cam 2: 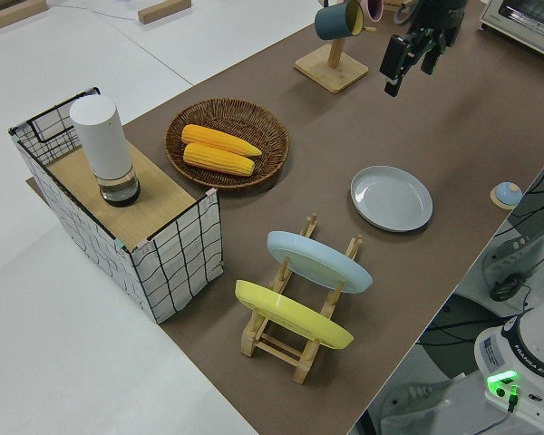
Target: Pick gray plate from low plate rack and place it on table with left arm
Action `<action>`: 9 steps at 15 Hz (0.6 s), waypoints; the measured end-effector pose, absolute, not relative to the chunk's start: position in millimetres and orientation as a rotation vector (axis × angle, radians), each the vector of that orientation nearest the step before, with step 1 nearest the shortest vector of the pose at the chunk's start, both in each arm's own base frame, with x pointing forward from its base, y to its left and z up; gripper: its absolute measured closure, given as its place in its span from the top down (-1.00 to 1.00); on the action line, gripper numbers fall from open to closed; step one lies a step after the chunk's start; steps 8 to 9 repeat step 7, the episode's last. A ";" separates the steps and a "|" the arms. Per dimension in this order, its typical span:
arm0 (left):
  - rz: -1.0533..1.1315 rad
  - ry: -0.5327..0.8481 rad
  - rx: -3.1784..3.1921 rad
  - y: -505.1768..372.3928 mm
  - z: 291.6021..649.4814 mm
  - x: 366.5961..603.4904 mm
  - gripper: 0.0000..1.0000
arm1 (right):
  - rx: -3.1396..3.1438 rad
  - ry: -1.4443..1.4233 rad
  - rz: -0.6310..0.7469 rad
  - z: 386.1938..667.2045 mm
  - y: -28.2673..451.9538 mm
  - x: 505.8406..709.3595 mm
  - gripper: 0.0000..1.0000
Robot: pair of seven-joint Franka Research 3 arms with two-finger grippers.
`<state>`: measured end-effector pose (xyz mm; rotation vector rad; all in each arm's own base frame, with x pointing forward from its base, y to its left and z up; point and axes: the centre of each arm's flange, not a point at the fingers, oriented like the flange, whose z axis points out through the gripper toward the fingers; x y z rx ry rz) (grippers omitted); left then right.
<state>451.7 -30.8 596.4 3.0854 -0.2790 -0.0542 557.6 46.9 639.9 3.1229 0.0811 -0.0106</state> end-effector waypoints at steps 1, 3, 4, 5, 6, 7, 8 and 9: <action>-0.056 -0.296 3.093 -32.0 596.3 451.7 1.00 | 3.123 0.081 -0.011 639.9 46.9 557.6 0.97; -0.058 -0.315 3.101 -35.8 596.0 451.5 1.00 | 3.123 0.081 -0.011 639.9 46.9 557.6 0.97; -0.059 -0.330 3.102 -39.2 595.8 451.4 1.00 | 3.123 0.081 -0.011 639.9 46.9 557.6 0.97; -0.060 -0.341 3.103 -41.6 595.6 451.2 1.00 | 3.123 0.081 -0.011 639.9 46.9 557.6 0.97; -0.062 -0.351 3.103 -44.0 595.3 451.1 1.00 | 3.123 0.081 -0.011 639.9 46.9 557.6 0.97; -0.063 -0.360 3.104 -47.1 595.0 450.9 1.00 | 3.123 0.081 -0.011 639.9 46.9 557.6 0.97; -0.063 -0.360 3.104 -47.1 595.0 450.9 1.00 | 3.123 0.081 -0.011 639.9 46.9 557.6 0.97; -0.063 -0.360 3.104 -47.1 595.0 450.9 1.00 | 3.123 0.081 -0.011 639.9 46.9 557.6 0.97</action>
